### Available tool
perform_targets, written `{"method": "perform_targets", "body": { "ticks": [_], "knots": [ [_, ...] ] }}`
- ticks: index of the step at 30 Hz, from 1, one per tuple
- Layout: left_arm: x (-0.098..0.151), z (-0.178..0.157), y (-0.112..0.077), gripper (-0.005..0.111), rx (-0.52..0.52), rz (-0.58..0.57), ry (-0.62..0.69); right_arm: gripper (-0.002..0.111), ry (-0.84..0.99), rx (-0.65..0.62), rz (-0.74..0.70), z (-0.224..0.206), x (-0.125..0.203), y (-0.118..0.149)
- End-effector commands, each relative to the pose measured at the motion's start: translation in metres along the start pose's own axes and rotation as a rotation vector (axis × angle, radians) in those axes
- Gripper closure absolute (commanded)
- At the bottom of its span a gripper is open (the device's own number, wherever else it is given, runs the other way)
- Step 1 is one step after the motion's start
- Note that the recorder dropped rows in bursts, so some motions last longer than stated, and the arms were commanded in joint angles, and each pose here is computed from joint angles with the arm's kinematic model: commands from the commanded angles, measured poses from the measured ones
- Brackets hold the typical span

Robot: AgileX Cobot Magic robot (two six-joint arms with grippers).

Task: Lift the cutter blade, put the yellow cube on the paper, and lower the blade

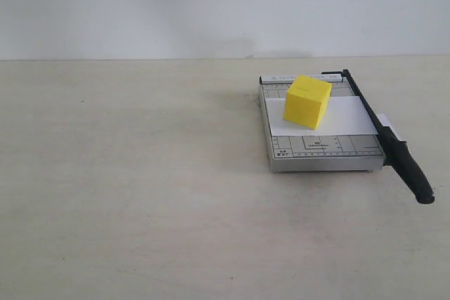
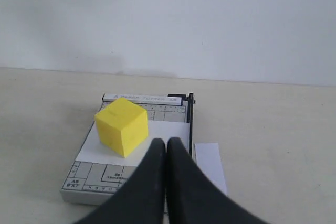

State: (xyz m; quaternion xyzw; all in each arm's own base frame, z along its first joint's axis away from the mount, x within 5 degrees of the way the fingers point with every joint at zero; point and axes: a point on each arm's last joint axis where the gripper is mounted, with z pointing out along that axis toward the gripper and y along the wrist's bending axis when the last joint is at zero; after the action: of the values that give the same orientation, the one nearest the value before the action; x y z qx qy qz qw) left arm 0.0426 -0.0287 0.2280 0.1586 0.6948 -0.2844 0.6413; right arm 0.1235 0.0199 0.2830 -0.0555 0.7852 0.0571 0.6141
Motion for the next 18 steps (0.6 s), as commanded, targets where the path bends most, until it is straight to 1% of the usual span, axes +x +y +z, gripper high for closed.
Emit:
{"method": "perform_targets", "body": {
  "ticks": [1,4,5,8,12,18],
  "knots": [
    [0.001,0.0,0.0,0.047,0.007,-0.005,-0.003,0.108,-0.086,-0.006,0.07,-0.023,0.02,0.0],
    [-0.001,0.0,-0.001,0.047,0.019,-0.01,-0.023,0.108,-0.134,-0.009,0.077,-0.034,0.029,0.0],
    [-0.001,0.0,-0.001,0.047,0.02,-0.01,-0.026,0.108,-0.17,-0.01,0.087,-0.038,0.03,0.0],
    [-0.001,0.0,-0.001,0.047,0.02,-0.01,-0.026,0.108,-0.202,-0.014,0.099,-0.044,0.029,0.0],
    [-0.002,0.0,-0.002,0.047,0.021,-0.01,-0.028,0.108,-0.209,-0.024,0.183,-0.045,0.029,0.0],
    [-0.002,0.0,-0.002,0.047,0.021,-0.01,-0.028,0.108,-0.209,-0.024,0.188,-0.045,0.029,0.0]
  ]
}}
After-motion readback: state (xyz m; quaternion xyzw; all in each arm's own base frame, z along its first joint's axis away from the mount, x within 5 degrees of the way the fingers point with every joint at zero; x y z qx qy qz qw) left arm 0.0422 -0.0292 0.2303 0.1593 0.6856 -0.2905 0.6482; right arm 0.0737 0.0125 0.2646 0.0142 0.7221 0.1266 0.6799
